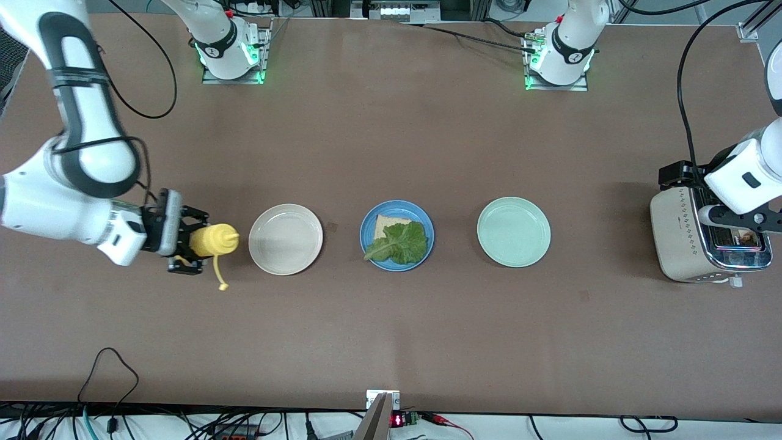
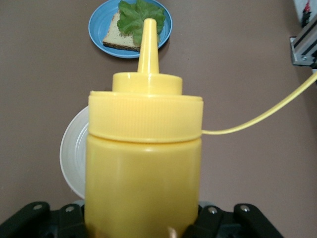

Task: Make sandwich in blue plate with both arms

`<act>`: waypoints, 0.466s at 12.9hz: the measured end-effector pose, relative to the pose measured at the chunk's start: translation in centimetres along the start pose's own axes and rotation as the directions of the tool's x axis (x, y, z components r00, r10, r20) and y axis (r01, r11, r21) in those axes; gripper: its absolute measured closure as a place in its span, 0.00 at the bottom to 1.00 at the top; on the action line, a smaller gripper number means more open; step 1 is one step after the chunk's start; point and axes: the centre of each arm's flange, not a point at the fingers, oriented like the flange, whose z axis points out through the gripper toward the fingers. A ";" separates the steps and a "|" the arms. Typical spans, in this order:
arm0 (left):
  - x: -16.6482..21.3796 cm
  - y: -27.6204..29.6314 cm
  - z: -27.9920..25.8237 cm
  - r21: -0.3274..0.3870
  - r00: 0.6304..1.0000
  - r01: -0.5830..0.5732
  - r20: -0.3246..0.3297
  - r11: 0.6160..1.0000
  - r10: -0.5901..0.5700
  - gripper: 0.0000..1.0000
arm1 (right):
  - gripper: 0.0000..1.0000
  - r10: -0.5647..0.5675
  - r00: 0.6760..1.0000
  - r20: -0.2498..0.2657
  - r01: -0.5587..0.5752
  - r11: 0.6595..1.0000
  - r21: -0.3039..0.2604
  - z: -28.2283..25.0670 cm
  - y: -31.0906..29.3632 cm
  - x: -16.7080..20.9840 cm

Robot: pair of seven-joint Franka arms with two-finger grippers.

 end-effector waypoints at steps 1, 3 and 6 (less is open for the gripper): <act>0.0 0.0 0.0 0.000 1.000 0.000 0.000 1.000 0.000 0.00 | 0.57 0.008 0.999 0.043 -0.008 1.000 0.000 1.3 -0.1 2.7; 0.0 0.0 0.0 0.000 1.000 0.000 0.001 1.000 0.000 0.00 | 0.57 0.024 0.991 0.131 -0.023 1.000 -0.008 3.7 -0.8 8.1; 0.0 0.0 0.0 0.000 1.000 0.000 0.000 1.000 0.000 0.00 | 0.57 0.021 0.969 0.244 -0.015 1.000 -0.028 7.4 -2.7 14.8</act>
